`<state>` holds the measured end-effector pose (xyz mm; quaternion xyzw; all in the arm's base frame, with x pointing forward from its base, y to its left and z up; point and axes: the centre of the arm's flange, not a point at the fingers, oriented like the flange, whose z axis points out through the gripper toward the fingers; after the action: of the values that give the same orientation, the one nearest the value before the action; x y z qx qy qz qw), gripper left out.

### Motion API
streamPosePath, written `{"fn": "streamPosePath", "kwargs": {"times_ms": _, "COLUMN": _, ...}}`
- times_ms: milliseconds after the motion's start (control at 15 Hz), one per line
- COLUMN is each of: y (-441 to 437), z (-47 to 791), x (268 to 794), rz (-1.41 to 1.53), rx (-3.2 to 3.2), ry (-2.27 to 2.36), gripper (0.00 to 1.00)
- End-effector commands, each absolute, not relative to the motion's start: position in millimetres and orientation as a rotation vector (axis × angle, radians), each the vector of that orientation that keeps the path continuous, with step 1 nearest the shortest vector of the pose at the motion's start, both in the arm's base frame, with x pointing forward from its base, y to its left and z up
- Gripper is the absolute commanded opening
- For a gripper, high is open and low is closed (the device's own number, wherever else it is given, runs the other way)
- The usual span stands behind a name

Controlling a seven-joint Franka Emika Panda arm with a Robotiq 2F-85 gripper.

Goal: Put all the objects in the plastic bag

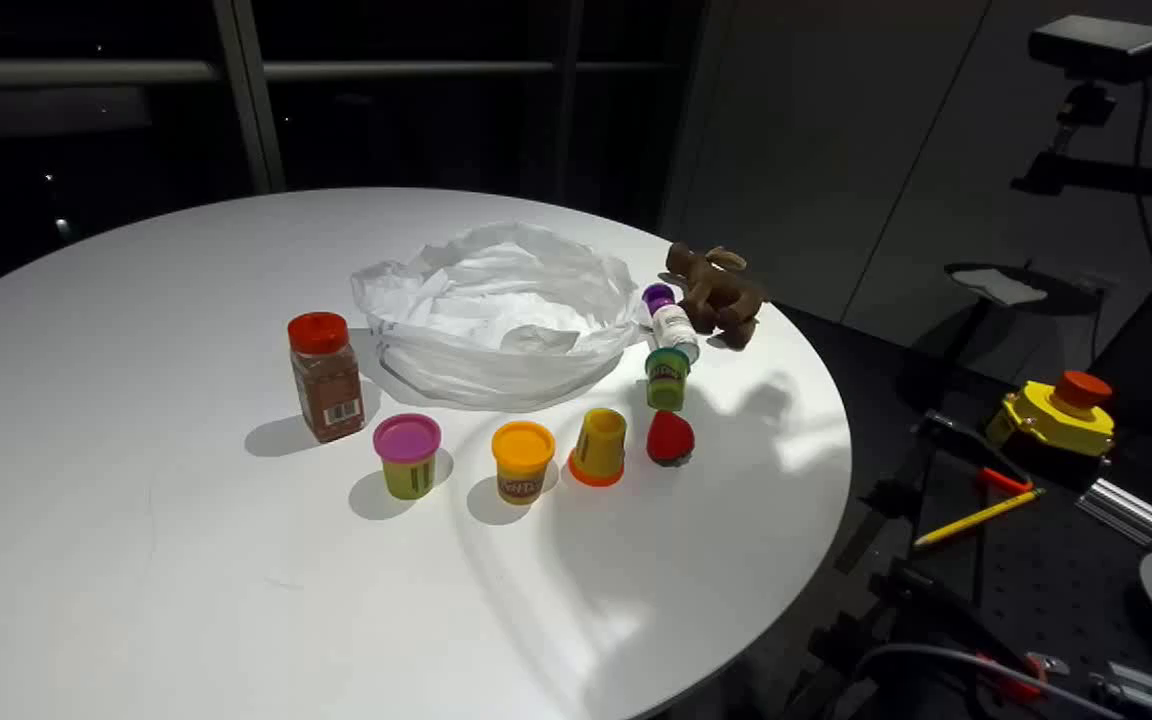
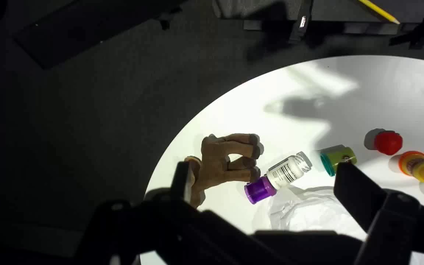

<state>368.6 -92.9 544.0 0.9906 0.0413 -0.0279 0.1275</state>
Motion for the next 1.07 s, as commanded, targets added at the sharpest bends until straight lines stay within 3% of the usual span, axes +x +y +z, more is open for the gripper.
{"fn": "streamPosePath", "kwargs": {"times_ms": 0, "y": -93.1, "z": 546.6, "x": 368.8, "rz": -0.073, "rx": 2.882, "ry": 0.119, "gripper": 1.0}}
{"fn": "streamPosePath", "kwargs": {"times_ms": 667, "y": -93.1, "z": 553.6, "x": 367.6, "rz": -0.05, "rx": 2.879, "ry": 0.115, "gripper": 1.0}}
{"fn": "streamPosePath", "kwargs": {"times_ms": 1000, "y": -44.3, "z": 529.1, "x": 423.3, "rz": -0.12, "rx": 2.889, "ry": 0.244, "gripper": 1.0}}
